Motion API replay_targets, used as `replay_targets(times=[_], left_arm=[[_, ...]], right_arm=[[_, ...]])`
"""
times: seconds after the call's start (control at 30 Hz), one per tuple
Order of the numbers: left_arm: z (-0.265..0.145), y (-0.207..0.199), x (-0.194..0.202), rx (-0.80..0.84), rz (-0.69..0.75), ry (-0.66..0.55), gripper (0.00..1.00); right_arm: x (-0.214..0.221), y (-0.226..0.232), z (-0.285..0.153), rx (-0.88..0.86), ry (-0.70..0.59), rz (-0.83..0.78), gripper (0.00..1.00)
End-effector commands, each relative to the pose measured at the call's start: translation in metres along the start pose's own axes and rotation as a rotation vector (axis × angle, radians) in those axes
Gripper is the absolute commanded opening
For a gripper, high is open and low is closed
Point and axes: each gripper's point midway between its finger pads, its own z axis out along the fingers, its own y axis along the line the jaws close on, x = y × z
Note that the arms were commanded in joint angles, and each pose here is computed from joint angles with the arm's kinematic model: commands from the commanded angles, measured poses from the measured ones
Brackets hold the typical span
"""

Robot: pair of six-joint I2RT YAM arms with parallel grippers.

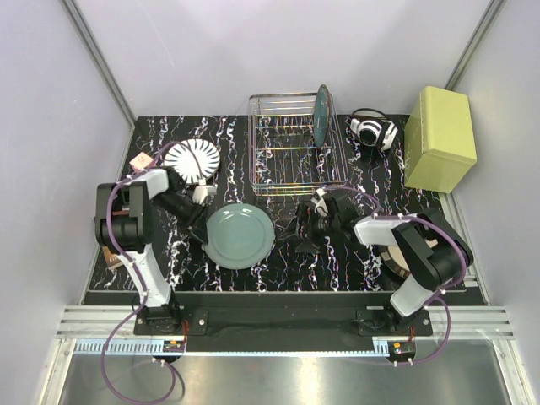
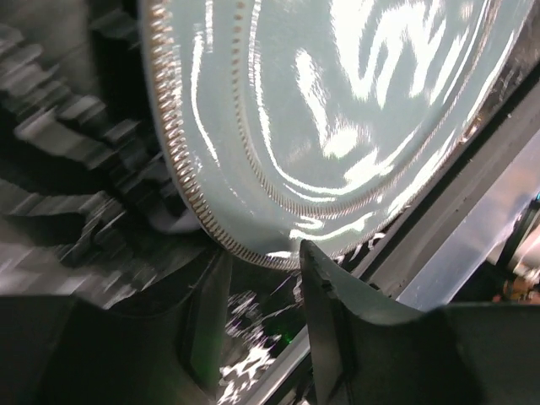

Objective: Load the plates into the dish rack

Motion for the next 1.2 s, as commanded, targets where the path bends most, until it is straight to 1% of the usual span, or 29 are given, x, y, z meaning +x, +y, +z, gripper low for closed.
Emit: replay_targets(times=[0.0,0.03,0.17,0.3,0.4,0.53,0.67,0.77,0.8,0.83,0.87,0.9,0.93,1.0,1.03,1.13,1.17], left_arm=[[0.009,-0.037,-0.016,0.083,0.055,-0.006,0.40],[0.010,-0.036,-0.018,0.091,0.047,-0.005,0.40],[0.020,-0.045,-0.020,0.114,0.060,0.026,0.40],[0.026,-0.049,-0.018,0.115,0.081,0.053,0.38],[0.031,-0.051,-0.016,0.110,0.091,0.076,0.37],[0.036,-0.051,-0.018,0.113,0.078,0.085,0.34],[0.040,-0.052,-0.021,0.117,0.072,0.082,0.32],[0.040,-0.052,-0.022,0.119,0.074,0.081,0.32],[0.040,-0.053,-0.023,0.117,0.078,0.079,0.31],[0.041,-0.053,-0.022,0.119,0.075,0.083,0.31],[0.041,-0.054,-0.021,0.118,0.079,0.085,0.31],[0.042,-0.054,-0.021,0.119,0.079,0.088,0.31],[0.042,-0.054,-0.021,0.117,0.083,0.088,0.31],[0.044,-0.055,-0.021,0.118,0.085,0.096,0.31],[0.044,-0.055,-0.021,0.116,0.087,0.099,0.31],[0.044,-0.055,-0.020,0.115,0.087,0.102,0.31],[0.045,-0.056,-0.020,0.117,0.088,0.102,0.31]], right_arm=[[-0.021,-0.004,0.002,-0.004,-0.185,0.089,0.98],[-0.023,-0.012,0.004,0.021,-0.207,0.107,0.97],[-0.039,-0.016,0.013,0.036,-0.260,0.096,0.96],[-0.058,-0.005,0.027,0.020,-0.309,0.054,0.94],[-0.058,0.004,0.041,0.003,-0.283,0.047,0.92],[-0.043,0.005,0.056,-0.012,-0.216,0.048,0.90],[-0.024,0.009,0.056,-0.039,-0.155,0.018,0.85],[-0.010,0.011,0.050,-0.047,-0.150,-0.011,0.79],[-0.008,0.013,0.048,-0.055,-0.156,-0.024,0.77],[-0.006,0.016,0.045,-0.060,-0.165,-0.052,0.71],[-0.005,0.018,0.043,-0.064,-0.168,-0.068,0.68],[-0.003,0.021,0.042,-0.070,-0.168,-0.082,0.64],[-0.005,0.026,0.040,-0.079,-0.175,-0.097,0.57],[-0.008,0.032,0.037,-0.079,-0.189,-0.108,0.51],[-0.010,0.033,0.036,-0.076,-0.199,-0.121,0.43],[-0.017,0.039,0.031,-0.071,-0.237,-0.144,0.30],[-0.019,0.041,0.029,-0.073,-0.248,-0.153,0.23]])
